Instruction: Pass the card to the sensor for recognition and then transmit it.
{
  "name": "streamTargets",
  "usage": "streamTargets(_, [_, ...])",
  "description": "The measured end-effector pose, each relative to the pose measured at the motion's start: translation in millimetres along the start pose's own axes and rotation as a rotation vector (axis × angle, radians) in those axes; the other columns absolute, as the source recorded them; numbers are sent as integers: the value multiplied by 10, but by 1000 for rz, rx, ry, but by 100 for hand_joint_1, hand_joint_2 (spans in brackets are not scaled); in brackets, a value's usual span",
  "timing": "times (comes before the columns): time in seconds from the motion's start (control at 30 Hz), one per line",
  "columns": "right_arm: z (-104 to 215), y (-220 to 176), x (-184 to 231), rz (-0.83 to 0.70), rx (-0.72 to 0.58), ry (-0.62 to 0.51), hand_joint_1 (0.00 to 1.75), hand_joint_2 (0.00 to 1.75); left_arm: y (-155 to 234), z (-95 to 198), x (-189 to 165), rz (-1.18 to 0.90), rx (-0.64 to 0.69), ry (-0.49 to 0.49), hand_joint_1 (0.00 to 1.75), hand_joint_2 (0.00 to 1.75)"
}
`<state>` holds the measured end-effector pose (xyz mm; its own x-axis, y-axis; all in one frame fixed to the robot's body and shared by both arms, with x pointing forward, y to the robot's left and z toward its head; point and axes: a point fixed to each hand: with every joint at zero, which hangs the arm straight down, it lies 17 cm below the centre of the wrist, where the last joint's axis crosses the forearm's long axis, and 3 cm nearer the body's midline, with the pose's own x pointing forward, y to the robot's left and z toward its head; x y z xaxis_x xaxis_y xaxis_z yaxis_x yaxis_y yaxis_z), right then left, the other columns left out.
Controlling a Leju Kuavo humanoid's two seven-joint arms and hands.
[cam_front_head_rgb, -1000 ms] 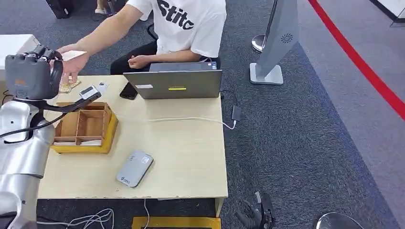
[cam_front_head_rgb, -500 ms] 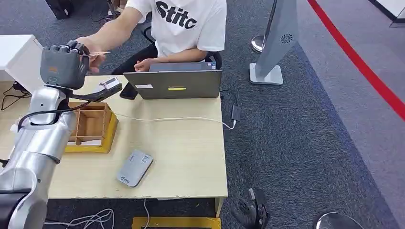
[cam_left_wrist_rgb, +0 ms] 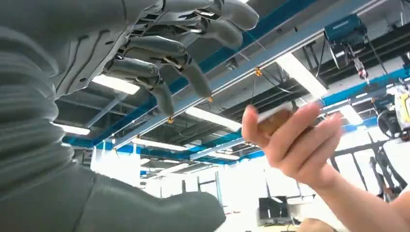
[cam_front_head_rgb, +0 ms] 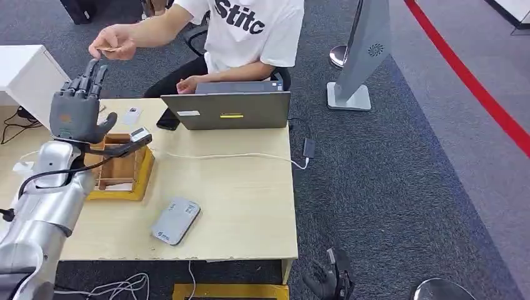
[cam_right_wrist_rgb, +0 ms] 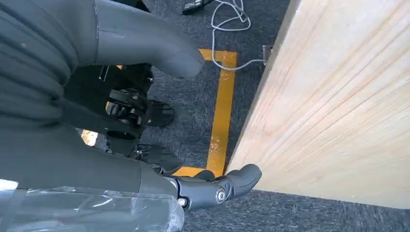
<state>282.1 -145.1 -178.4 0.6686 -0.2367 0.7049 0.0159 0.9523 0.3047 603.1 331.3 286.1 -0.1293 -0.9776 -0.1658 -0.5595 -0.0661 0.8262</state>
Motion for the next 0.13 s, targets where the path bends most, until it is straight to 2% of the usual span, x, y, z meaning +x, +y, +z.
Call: streamTargets(0.13, [12, -45, -12, -6, -11, -4, 0, 175, -63, 233, -68, -4, -7, -22, 0, 175])
